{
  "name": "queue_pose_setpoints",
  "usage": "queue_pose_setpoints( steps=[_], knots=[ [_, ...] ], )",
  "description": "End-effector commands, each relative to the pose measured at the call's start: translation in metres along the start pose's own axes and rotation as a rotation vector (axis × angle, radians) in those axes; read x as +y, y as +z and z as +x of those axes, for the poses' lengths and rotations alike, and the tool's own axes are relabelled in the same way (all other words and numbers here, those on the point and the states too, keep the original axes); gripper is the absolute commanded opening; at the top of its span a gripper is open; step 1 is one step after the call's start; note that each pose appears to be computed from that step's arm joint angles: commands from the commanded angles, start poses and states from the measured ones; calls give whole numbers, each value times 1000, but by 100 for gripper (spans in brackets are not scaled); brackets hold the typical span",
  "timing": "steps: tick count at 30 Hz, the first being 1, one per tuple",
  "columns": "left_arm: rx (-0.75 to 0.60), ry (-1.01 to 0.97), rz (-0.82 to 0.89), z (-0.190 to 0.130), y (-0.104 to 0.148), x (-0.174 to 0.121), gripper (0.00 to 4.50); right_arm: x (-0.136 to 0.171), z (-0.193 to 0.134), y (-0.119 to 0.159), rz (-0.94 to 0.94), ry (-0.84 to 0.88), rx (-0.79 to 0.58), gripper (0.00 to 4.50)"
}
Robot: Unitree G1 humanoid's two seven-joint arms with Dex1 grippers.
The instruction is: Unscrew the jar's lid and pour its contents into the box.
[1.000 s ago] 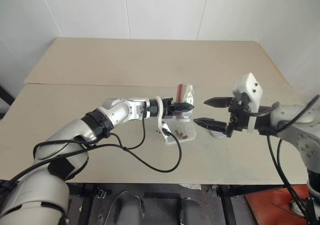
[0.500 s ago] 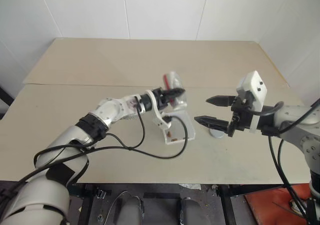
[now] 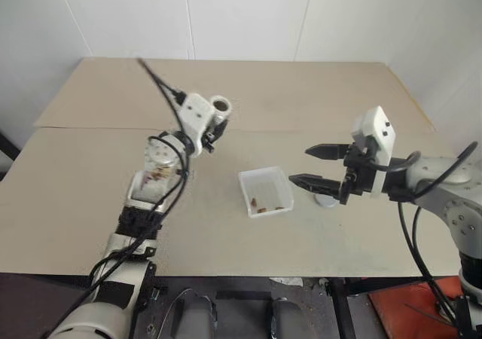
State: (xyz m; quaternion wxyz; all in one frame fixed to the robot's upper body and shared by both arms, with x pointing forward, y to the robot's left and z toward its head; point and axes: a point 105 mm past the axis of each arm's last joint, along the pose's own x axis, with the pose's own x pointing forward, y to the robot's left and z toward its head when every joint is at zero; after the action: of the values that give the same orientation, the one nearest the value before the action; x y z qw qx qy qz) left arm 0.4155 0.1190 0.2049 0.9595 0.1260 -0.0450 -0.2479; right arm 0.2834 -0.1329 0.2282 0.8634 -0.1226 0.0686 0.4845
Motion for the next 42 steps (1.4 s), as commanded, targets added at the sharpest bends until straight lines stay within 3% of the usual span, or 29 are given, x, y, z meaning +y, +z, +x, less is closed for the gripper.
queue_pose_setpoints(
  steps=[1, 9, 13, 17, 24, 27, 33, 36, 42],
  knots=[
    [-5, 10, -145, -5, -9, 4, 192, 0, -4, 14, -64, -6, -40, 448],
    [-18, -41, -183, -13, -37, -11, 192, 1, -6, 15, -71, -2, -40, 448],
    [-2, -65, -132, -22, -55, -22, 324, 3, -6, 14, -69, 2, -40, 450],
    [-13, -51, -127, -30, -54, -18, 446, 4, -6, 13, -73, 2, -39, 450],
    [26, -226, -65, -87, -46, -13, 446, 6, -7, 8, -67, -3, -25, 450],
    [67, -372, 36, -140, -28, 1, 446, 7, -9, 5, -61, 2, -17, 450],
    [71, -496, 160, -204, 10, 34, 446, 4, -12, -2, -68, 5, -3, 450],
    [84, -490, 206, -218, 20, 50, 446, 2, -16, -1, -72, 6, -6, 450],
    [76, -472, 222, -216, 25, 57, 446, -2, -21, -3, -81, 4, 2, 450]
  ],
)
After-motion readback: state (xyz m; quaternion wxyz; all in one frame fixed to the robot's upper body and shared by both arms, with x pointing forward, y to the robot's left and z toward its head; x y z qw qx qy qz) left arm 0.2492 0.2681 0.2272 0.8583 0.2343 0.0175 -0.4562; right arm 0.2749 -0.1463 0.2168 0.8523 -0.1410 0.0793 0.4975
